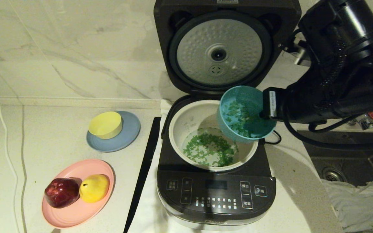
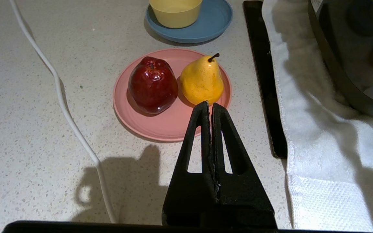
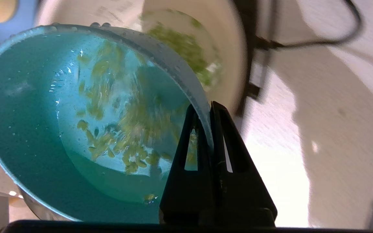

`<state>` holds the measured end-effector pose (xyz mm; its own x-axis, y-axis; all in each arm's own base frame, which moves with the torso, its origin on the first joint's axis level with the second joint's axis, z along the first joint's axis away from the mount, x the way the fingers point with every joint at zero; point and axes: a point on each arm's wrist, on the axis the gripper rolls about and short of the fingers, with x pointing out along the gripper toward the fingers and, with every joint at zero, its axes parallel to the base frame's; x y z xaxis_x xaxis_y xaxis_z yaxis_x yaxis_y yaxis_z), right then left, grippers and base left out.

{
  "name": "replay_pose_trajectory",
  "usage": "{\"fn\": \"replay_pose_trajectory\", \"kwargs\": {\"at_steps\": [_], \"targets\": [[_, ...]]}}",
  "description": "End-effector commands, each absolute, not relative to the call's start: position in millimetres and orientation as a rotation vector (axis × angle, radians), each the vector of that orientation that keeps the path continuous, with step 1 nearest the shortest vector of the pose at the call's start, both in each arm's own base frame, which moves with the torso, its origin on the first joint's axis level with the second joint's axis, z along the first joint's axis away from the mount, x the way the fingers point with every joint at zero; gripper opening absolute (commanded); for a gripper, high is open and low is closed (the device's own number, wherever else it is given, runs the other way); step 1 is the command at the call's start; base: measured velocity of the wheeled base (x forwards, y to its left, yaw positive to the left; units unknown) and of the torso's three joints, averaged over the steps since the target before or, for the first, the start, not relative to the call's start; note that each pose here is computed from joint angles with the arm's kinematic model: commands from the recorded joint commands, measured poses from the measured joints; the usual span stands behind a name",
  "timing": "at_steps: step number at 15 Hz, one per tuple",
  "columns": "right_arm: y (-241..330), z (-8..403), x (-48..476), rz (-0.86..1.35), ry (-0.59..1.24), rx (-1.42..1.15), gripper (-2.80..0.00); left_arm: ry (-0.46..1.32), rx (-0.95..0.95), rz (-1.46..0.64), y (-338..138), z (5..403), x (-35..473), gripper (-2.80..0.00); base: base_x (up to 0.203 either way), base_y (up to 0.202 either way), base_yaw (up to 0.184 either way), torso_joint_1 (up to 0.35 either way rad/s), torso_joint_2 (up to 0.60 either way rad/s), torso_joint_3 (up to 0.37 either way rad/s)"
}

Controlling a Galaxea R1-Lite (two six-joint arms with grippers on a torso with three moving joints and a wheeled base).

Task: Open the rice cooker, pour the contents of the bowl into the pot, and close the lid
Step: Pour the water from the bowl into the rice cooker

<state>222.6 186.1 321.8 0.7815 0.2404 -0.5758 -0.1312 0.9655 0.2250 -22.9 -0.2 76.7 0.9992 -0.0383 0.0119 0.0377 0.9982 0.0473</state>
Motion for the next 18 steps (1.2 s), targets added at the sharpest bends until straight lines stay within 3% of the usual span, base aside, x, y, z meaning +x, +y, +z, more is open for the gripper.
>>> {"fn": "replay_pose_trajectory", "kwargs": {"at_steps": [1, 18], "targets": [[215.1, 308.7, 240.1, 0.218, 0.668, 0.15, -2.8, -0.006, 0.048, -0.038, -0.2, 74.6, -22.2, -2.8, 0.0, 0.0, 0.0, 0.0, 0.0, 0.0], [259.4, 279.4, 270.4, 0.015, 0.529, 0.059, -2.8, -0.006, 0.048, -0.038, -0.2, 74.6, -22.2, -2.8, 0.0, 0.0, 0.0, 0.0, 0.0, 0.0]]}}
